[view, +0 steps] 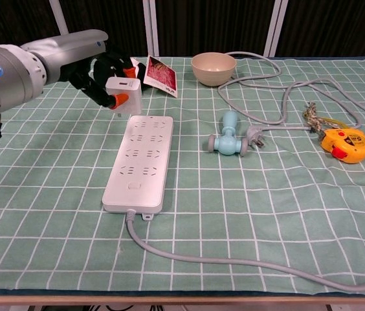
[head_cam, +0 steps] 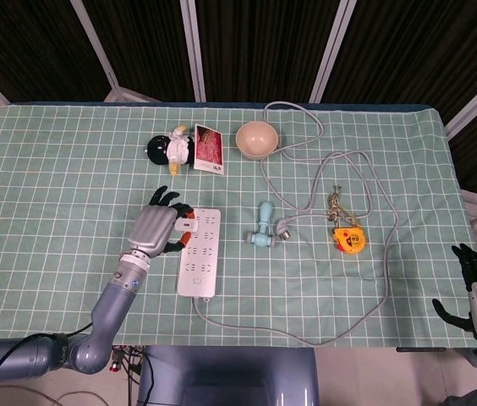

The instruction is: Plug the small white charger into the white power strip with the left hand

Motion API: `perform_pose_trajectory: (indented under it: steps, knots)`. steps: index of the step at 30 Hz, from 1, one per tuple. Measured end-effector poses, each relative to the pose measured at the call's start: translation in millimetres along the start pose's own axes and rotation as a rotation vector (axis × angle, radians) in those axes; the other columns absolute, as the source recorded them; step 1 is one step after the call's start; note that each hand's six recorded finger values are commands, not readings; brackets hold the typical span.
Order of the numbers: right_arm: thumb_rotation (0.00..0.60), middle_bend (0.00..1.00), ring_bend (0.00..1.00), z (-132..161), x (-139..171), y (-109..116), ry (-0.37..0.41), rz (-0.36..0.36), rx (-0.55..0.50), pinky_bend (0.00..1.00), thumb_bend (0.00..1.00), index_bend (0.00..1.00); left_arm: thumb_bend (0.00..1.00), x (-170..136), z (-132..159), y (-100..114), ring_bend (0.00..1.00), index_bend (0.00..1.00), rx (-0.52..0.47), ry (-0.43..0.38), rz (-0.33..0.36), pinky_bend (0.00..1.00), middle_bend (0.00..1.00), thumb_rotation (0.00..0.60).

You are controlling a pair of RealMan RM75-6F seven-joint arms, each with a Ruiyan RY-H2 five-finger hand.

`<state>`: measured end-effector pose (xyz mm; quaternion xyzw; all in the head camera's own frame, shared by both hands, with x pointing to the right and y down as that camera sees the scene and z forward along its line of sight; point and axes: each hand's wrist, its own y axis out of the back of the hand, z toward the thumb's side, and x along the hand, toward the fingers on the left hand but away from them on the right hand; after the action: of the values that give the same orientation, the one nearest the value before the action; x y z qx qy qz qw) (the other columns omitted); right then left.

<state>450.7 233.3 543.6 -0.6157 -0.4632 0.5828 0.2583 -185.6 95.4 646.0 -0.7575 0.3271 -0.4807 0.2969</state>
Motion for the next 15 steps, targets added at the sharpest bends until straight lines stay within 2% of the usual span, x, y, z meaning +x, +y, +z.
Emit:
perform_pose_trajectory:
  steps: [15]
  knots:
    - [0.6,0.0,0.0,-1.6,-0.8,-0.3,-0.016,0.013,-0.011,0.0,0.35,0.0,0.51,18.8,-3.1,-21.0,0.13,0.6,-0.015,0.033,-0.028,0.04,0.57,0.6]
